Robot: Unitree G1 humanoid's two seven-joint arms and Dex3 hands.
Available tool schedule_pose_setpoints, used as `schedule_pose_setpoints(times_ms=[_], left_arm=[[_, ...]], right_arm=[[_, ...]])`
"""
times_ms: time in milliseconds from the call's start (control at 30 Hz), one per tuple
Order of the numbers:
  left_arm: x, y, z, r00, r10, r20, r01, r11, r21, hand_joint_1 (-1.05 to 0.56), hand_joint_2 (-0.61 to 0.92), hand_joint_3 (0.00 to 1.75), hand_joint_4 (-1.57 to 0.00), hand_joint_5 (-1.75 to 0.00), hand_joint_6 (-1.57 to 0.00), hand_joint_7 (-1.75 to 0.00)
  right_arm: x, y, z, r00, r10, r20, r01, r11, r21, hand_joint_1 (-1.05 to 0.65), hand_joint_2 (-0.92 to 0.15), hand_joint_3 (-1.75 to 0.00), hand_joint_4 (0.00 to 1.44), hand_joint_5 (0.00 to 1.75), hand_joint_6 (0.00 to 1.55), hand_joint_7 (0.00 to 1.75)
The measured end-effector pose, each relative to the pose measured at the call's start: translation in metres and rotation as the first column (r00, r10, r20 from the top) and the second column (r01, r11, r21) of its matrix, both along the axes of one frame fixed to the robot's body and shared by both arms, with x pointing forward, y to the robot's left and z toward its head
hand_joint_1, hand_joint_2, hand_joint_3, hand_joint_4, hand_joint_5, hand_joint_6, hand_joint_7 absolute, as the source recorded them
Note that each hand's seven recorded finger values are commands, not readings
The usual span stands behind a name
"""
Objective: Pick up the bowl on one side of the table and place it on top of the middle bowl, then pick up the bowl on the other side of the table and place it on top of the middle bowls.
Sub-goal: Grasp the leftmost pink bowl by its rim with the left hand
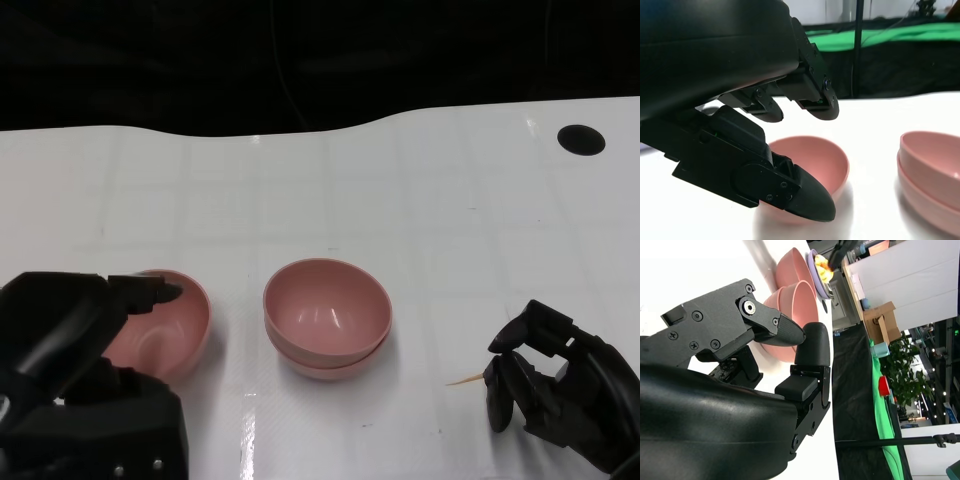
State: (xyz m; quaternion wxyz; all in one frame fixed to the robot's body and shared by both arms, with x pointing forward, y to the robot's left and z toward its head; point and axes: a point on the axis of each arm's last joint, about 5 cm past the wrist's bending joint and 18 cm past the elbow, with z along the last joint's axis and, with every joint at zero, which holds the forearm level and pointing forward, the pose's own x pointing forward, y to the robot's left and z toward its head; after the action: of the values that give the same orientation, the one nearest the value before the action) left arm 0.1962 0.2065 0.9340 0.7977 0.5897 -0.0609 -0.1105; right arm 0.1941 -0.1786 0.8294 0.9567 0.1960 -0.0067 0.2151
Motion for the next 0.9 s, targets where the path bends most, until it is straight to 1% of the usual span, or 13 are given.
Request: schedule_pose_setpoints(times_ms=[100,300,433,600,767,900], left_arm=[[0.004,-0.001,-0.006,1.0,-0.002,-0.02,0.002,1.0,0.001,-1.01,0.92,0.08,-0.67,-0.01,-0.68,0.0],[0.011,-0.003,-0.023,0.997,0.006,-0.071,-0.007,1.0,-0.004,-1.03,0.92,0.09,-0.65,0.0,-0.67,0.0],[0.012,-0.005,-0.026,0.997,0.004,-0.083,-0.005,1.0,-0.005,-1.03,0.92,0.1,-0.64,0.0,-0.67,0.0],[0.018,-0.009,-0.03,0.993,0.015,-0.113,-0.015,1.0,0.004,-0.99,0.92,0.1,-0.63,0.0,-0.66,0.0],[0.026,-0.018,-0.037,0.989,-0.013,-0.15,0.017,1.0,0.024,-0.99,0.92,0.19,-0.64,0.0,-0.66,0.0],[0.03,-0.022,-0.039,0.988,-0.022,-0.15,0.025,0.999,0.02,-0.98,0.92,0.17,-0.65,-0.01,-0.67,-0.01]], right_arm=[[0.0,0.0,0.0,1.0,0.001,0.0,-0.001,1.0,0.001,-0.18,-0.74,-0.73,0.91,1.75,0.75,1.52],[0.0,0.002,0.0,1.0,0.001,0.002,-0.001,1.0,0.003,-0.18,-0.76,-0.71,0.91,1.75,0.75,1.52],[0.0,0.002,0.0,1.0,0.001,0.002,-0.001,1.0,0.004,-0.18,-0.76,-0.71,0.91,1.75,0.75,1.52],[0.0,0.003,0.0,1.0,0.006,-0.001,-0.006,1.0,-0.013,-0.19,-0.76,-0.7,0.91,1.75,0.75,1.52],[0.0,0.004,-0.001,1.0,0.007,-0.003,-0.007,1.0,-0.01,-0.18,-0.77,-0.69,0.9,1.75,0.74,1.52],[0.0,0.004,-0.002,1.0,0.007,-0.009,-0.007,1.0,-0.01,-0.18,-0.77,-0.69,0.9,1.75,0.74,1.52]])
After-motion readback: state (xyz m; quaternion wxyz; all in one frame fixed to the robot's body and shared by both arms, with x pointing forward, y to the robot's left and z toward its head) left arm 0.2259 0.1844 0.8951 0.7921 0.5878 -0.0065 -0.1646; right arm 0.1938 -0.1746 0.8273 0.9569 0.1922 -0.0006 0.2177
